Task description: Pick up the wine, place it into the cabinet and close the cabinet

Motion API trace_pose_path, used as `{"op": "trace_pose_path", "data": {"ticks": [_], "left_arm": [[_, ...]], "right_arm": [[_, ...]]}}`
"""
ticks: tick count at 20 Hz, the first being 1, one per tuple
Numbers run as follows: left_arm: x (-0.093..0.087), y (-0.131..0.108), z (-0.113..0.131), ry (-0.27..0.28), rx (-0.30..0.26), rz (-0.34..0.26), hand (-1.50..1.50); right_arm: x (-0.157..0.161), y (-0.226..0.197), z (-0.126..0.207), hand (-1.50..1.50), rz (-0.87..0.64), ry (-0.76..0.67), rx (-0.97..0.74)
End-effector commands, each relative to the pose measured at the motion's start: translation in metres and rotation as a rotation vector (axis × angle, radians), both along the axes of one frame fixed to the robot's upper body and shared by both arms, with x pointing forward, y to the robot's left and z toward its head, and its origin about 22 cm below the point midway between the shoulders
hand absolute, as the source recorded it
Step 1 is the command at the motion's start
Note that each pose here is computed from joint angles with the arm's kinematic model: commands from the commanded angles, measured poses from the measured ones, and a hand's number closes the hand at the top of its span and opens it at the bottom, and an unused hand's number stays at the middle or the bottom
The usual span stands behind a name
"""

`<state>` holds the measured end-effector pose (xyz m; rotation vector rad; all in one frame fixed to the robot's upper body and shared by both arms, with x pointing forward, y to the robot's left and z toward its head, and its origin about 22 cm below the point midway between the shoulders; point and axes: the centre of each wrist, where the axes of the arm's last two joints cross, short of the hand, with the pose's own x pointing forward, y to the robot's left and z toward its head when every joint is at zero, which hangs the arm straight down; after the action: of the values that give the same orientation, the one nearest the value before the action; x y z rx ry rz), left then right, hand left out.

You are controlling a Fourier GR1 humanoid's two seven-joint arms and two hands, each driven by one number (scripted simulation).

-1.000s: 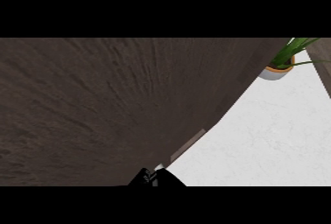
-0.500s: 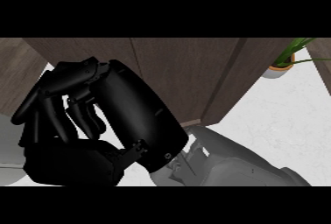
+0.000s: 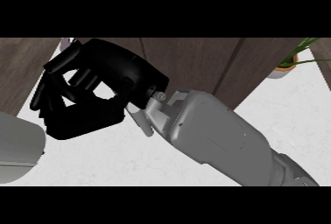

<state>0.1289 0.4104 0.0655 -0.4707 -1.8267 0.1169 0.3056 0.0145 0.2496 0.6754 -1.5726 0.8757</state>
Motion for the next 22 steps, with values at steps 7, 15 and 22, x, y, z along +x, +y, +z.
{"op": "trace_pose_path", "data": {"ticks": [7,15,22], "left_arm": [[-0.017,0.047,-0.001,-0.030,0.014,0.102,-1.50],[-0.005,0.038,0.007,-0.033,0.011,0.077,-1.50],[-0.005,0.045,0.026,-0.051,0.027,0.093,-1.50]], "right_arm": [[0.044,0.002,-0.033,1.50,0.311,0.187,-0.235],[0.079,-0.003,-0.047,1.50,0.360,0.291,-0.093],[0.106,-0.035,-0.063,1.50,0.325,0.335,-0.049]]}}
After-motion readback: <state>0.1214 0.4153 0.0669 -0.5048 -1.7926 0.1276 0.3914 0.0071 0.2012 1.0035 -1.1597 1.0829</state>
